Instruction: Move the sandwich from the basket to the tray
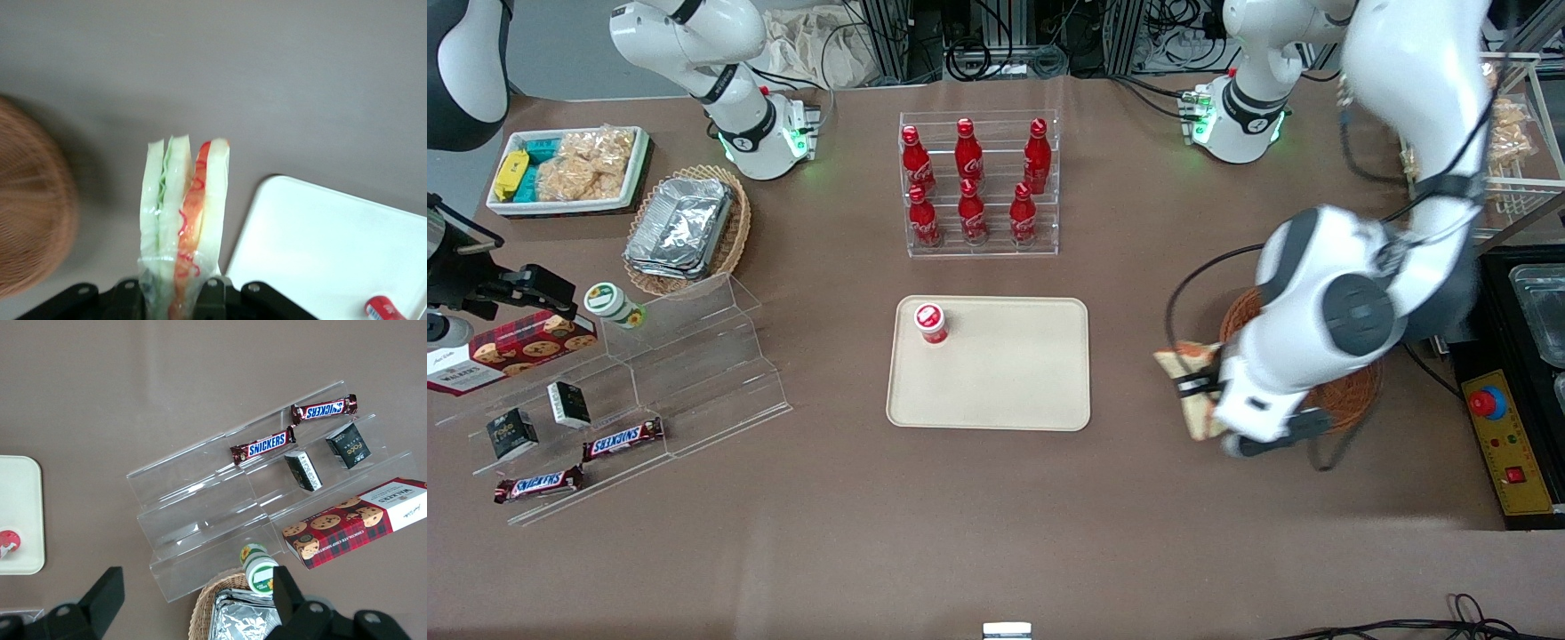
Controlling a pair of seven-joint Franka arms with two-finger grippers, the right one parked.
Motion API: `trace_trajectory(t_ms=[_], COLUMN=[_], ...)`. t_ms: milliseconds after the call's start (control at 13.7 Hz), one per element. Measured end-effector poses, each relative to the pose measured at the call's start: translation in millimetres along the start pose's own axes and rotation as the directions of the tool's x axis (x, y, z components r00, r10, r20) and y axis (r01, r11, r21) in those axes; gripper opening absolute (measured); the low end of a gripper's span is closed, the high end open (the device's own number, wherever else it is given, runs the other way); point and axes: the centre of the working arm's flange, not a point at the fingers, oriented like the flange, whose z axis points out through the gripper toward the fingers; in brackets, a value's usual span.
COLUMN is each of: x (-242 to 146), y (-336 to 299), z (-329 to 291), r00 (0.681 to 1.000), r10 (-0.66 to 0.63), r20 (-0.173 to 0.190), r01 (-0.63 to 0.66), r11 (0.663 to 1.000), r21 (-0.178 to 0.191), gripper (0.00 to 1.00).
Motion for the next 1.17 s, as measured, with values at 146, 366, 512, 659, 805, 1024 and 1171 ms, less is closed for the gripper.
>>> trace_trajectory(t_ms=[146,366,512,659,805,1024,1171], x=[-20,-58,-74,-83,-89,-93,-95], y=[48,103,116,118,119,117,115], z=[47,83,108,137,155,165,170], r00=[0.998,0.996,0.994,0.990,0.987,0.985,0.984], r10=[0.061,0.092,0.104,0.125,0.140,0.145,0.145], r20=[0.010,0.012,0.042,0.069,0.081,0.097,0.106], r01=[-0.061,-0.091,-0.103,-0.126,-0.144,-0.151,-0.153], r11=[0.998,0.995,0.994,0.992,0.989,0.987,0.986], r21=[-0.022,-0.042,-0.022,0.014,0.037,0.055,0.064], gripper=[0.20,0.20,0.20,0.20,0.20,0.17,0.28])
